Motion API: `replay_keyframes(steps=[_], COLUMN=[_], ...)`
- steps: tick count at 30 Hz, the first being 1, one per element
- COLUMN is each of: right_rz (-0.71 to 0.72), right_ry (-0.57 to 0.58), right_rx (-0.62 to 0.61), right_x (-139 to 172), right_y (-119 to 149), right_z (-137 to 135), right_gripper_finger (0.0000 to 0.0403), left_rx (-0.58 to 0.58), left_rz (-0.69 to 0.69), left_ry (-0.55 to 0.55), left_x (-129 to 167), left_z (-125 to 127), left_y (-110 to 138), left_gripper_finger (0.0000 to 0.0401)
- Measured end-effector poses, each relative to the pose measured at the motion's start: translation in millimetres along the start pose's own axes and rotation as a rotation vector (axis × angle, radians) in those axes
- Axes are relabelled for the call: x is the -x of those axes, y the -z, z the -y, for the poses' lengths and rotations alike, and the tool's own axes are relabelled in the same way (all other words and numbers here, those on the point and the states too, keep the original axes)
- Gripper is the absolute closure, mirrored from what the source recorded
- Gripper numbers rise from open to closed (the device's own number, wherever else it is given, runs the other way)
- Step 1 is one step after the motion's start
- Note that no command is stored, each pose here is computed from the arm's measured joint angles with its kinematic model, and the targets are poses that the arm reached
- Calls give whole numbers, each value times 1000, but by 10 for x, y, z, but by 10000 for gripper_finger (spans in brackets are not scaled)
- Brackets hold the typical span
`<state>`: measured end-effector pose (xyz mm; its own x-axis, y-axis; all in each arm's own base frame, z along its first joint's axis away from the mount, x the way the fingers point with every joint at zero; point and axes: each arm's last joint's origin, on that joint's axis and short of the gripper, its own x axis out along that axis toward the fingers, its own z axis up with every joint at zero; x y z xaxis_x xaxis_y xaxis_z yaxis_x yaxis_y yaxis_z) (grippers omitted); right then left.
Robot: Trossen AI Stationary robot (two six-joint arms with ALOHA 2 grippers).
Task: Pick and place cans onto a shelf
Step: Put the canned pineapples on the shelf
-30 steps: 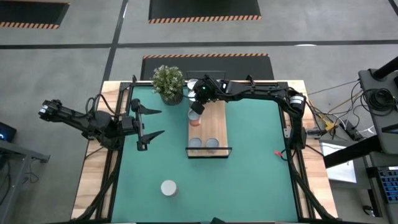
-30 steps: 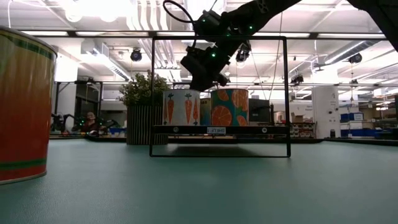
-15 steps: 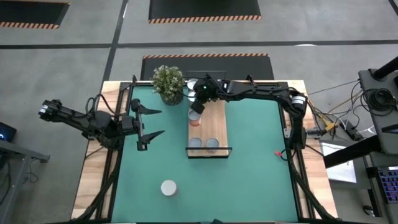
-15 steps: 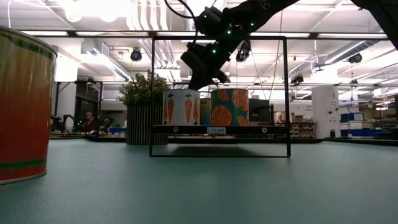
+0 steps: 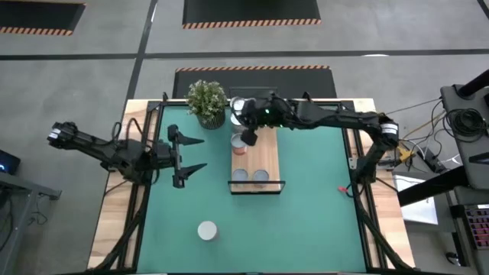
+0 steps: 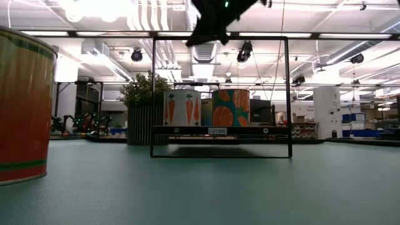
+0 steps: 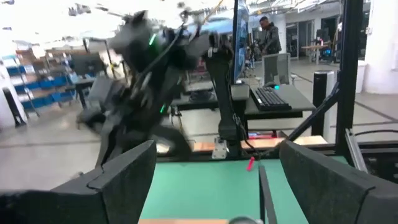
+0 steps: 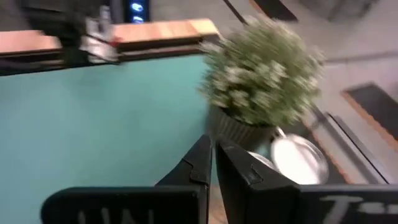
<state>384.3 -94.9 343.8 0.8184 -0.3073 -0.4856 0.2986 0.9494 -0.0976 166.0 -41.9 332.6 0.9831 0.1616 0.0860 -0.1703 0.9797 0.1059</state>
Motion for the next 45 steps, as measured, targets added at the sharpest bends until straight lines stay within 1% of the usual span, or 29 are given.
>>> replay_keyframes(steps=[3,6,12,17,21,23,27,30,34,37,40,43,45], right_rz=[34,88,187,285,388,411,437,457,471,473,478,478,479], right_ry=[-34,-40,-108,-134,-122,-118,-110,-102,-99,-96,-92,-91,-88], right_rx=[52,103,176,231,262,266,284,304,305,317,333,340,353], right_x=[167,320,617,787,912,948,1003,1043,1089,1099,1111,1112,1113], right_y=[-27,8,229,420,509,564,644,635,622,625,623,623,623], right_z=[-189,-388,-683,-764,-735,-717,-689,-676,-660,-656,-653,-652,-652], right_gripper_finger=[390,390,390,390,390,390,390,390,390,390,390,390,390], left_rx=[34,70,185,280,344,383,476,597,732,778,809,834,825], left_rz=[-28,-60,-133,-203,-272,-316,-489,-662,-911,-1065,-1137,-1147,-1175], left_ry=[4,6,7,11,17,20,-5,-58,-188,-278,-325,-312,-329], left_x=[-58,-123,-231,-305,-357,-377,-384,-366,-353,-384,-486,-642,-727], left_z=[39,84,167,265,360,418,535,606,719,823,975,1170,1313], left_y=[51,111,242,368,440,446,466,392,305,244,180,120,142], left_gripper_finger=[79,79,79,79,79,79,79,79,79,79,79,79,79])
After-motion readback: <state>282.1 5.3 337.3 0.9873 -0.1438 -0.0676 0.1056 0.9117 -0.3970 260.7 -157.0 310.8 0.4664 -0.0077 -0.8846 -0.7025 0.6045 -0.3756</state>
